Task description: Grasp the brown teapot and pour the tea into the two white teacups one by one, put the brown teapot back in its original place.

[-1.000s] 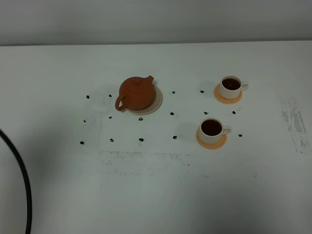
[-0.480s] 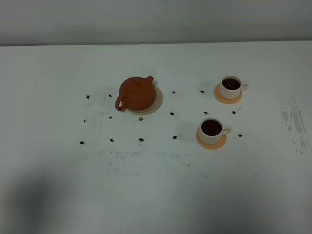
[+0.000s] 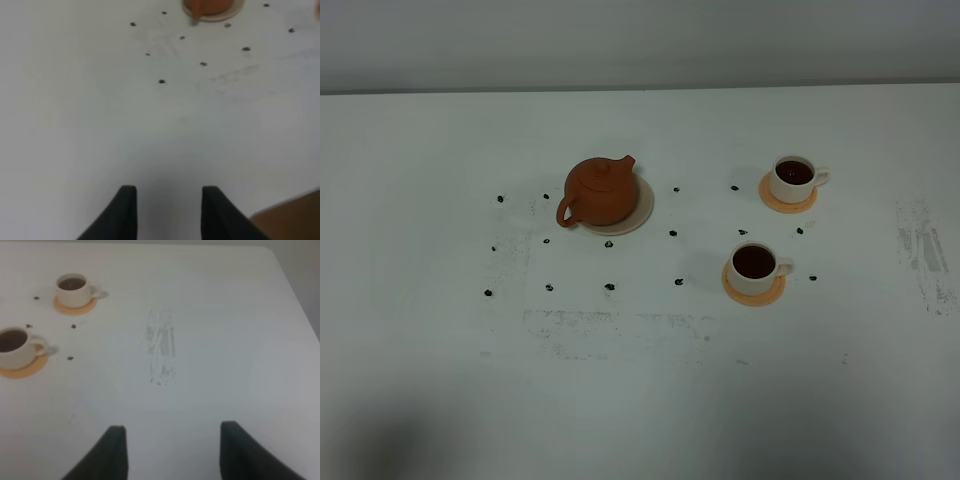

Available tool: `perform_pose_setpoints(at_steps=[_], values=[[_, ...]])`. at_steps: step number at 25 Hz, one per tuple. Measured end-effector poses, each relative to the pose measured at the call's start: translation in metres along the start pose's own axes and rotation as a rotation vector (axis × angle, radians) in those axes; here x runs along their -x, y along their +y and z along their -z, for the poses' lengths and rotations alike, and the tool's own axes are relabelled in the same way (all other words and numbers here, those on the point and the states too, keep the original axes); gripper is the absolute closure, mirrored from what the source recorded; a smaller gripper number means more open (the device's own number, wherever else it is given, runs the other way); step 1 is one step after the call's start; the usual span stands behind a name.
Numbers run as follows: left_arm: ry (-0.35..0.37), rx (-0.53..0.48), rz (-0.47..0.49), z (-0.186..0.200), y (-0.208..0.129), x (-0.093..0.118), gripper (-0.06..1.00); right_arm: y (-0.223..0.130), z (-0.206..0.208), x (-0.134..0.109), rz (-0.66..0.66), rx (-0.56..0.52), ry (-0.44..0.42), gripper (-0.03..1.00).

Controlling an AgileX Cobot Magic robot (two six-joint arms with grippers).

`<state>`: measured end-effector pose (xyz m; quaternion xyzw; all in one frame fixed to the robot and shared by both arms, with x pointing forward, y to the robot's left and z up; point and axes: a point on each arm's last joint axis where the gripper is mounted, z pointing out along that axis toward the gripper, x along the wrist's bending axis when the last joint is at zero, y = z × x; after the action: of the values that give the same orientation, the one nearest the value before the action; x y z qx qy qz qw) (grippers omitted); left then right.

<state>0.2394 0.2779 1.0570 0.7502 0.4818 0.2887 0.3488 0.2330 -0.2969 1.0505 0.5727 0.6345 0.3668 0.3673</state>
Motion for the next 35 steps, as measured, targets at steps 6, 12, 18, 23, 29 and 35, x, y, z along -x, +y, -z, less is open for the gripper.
perform_pose_setpoints(at_steps=[6,12,18,23,29,35], values=[[-0.001,0.024,-0.005,0.000,-0.010,0.004,0.61,0.000,0.000,0.000,0.000,0.000,0.000,0.53],[0.043,0.051,-0.029,0.005,-0.017,0.004,0.61,0.000,0.000,0.000,0.000,0.000,0.000,0.53],[0.054,0.052,-0.034,0.005,-0.017,0.004,0.61,0.000,0.000,0.000,0.000,0.000,0.000,0.53],[0.054,0.052,-0.034,0.005,-0.017,0.004,0.61,0.000,0.000,0.000,0.000,0.000,0.000,0.53],[0.054,0.051,-0.034,0.005,-0.017,0.004,0.61,0.000,0.000,0.000,0.000,0.000,0.000,0.53],[0.054,0.051,-0.034,0.005,-0.017,0.004,0.61,0.000,0.000,0.000,0.000,0.000,0.000,0.53]])
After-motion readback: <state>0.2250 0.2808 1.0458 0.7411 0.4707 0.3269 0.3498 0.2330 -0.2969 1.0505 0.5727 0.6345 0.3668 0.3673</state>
